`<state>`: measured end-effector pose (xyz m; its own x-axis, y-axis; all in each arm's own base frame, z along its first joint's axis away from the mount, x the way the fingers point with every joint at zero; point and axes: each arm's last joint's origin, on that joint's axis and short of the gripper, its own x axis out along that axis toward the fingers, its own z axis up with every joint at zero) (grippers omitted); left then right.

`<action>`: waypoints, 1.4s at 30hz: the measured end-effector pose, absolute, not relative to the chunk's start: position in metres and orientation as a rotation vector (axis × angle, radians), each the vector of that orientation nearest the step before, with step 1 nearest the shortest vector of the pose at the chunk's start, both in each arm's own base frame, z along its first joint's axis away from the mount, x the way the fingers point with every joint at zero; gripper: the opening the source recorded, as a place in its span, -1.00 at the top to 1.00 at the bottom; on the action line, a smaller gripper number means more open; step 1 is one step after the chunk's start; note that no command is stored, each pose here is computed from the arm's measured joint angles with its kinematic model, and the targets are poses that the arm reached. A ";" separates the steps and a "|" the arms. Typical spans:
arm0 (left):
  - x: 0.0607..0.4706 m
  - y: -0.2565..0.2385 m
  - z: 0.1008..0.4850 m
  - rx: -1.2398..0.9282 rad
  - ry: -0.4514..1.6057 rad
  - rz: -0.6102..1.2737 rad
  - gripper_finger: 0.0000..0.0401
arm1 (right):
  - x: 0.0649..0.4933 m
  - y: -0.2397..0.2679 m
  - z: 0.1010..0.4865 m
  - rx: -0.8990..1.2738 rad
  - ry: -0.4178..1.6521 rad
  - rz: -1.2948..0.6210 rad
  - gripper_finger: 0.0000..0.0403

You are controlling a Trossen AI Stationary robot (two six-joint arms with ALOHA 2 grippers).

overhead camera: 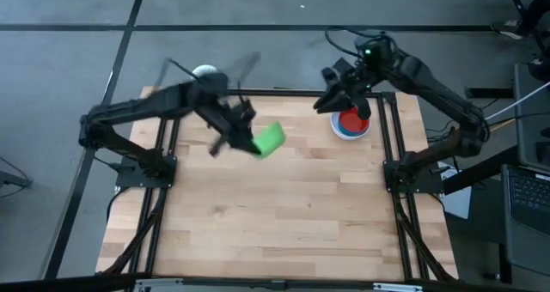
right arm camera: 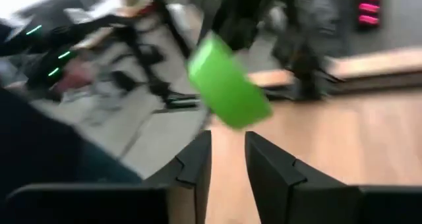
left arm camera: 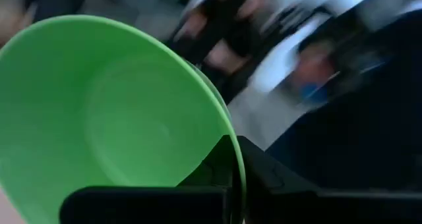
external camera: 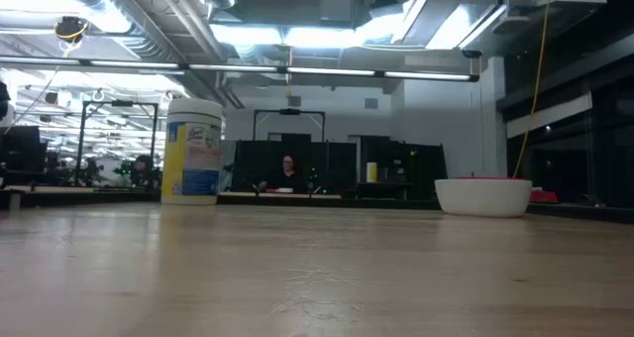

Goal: Nest bowls inside each other
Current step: Stack the green bowl on the red bowl

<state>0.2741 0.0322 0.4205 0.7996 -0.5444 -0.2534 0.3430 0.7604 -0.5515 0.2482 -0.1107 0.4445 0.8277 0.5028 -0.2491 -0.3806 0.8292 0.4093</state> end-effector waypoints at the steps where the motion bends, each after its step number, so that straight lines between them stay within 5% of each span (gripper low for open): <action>1: 0.271 0.034 0.437 -0.499 0.344 -0.549 0.99 | 0.254 -0.112 0.444 0.354 0.339 0.525 0.51; 6: 0.255 0.035 0.497 -0.479 0.113 -0.807 0.99 | 0.279 -0.120 0.453 0.320 0.193 0.736 0.44; 15: 0.276 0.031 0.508 -0.417 -0.007 -1.008 0.99 | 0.311 -0.113 0.477 0.188 0.016 0.984 0.45; 28: 0.302 0.037 0.493 -0.419 0.009 -1.035 0.99 | 0.337 -0.099 0.484 0.155 0.011 1.071 0.48; 42: 0.302 0.037 0.495 -0.410 -0.026 -1.026 0.99 | 0.338 -0.094 0.484 0.172 0.027 1.087 0.25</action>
